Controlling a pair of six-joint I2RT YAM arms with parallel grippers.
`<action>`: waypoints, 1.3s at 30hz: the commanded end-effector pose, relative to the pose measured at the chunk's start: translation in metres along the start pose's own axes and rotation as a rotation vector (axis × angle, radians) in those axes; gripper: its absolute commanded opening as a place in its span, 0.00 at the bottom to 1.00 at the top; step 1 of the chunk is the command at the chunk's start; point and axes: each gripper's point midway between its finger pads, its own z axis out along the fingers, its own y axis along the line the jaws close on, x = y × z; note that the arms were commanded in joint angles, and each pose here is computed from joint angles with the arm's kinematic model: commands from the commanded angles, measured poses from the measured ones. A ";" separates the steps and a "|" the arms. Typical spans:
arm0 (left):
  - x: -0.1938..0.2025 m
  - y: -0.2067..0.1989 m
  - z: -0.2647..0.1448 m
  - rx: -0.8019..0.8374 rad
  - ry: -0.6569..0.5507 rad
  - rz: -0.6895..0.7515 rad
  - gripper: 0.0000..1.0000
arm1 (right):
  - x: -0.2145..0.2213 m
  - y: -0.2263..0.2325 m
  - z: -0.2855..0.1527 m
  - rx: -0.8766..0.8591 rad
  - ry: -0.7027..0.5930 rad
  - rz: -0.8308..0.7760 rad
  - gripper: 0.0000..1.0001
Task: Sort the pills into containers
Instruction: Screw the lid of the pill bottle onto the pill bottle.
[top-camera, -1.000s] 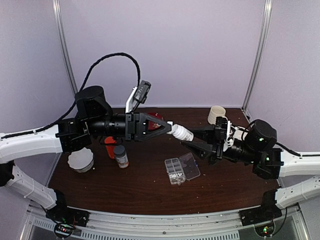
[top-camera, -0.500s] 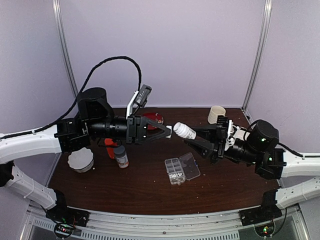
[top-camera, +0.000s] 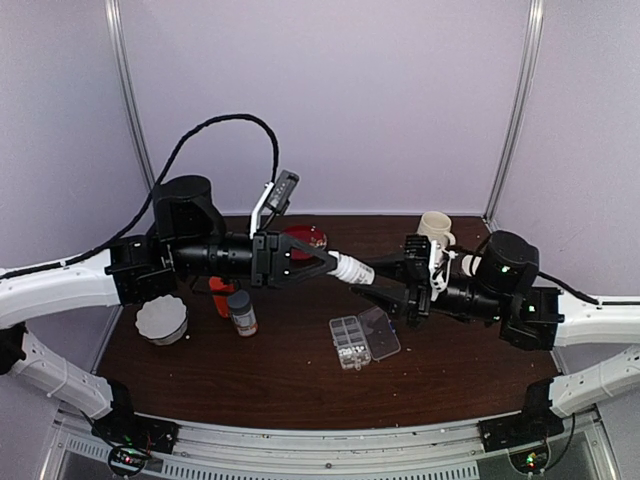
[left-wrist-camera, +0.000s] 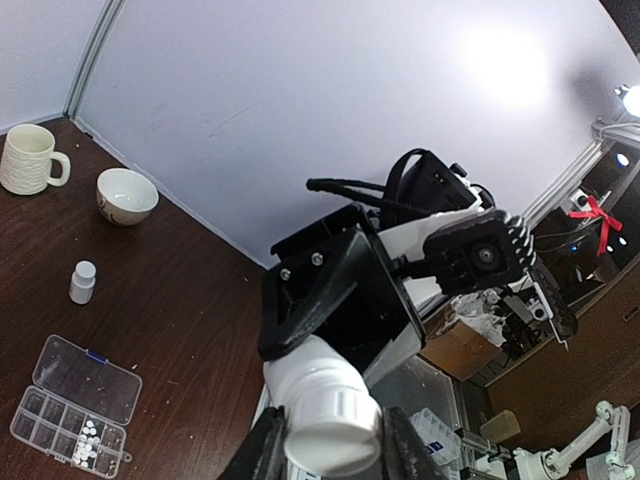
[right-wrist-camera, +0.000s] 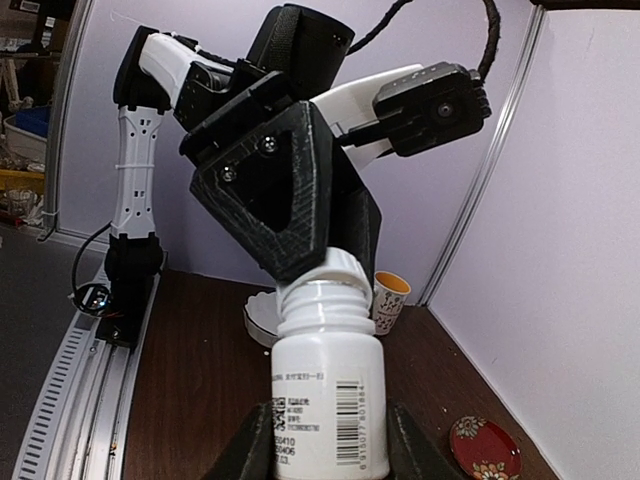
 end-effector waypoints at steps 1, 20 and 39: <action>-0.001 -0.008 0.001 0.028 0.000 0.038 0.03 | 0.017 0.009 0.010 -0.064 0.098 -0.027 0.00; 0.011 0.012 0.015 -0.066 0.103 -0.104 0.05 | 0.027 0.004 0.027 -0.104 0.223 -0.210 0.00; 0.022 0.062 0.007 -0.349 0.162 -0.062 0.04 | 0.020 -0.024 0.033 0.048 0.283 -0.115 0.00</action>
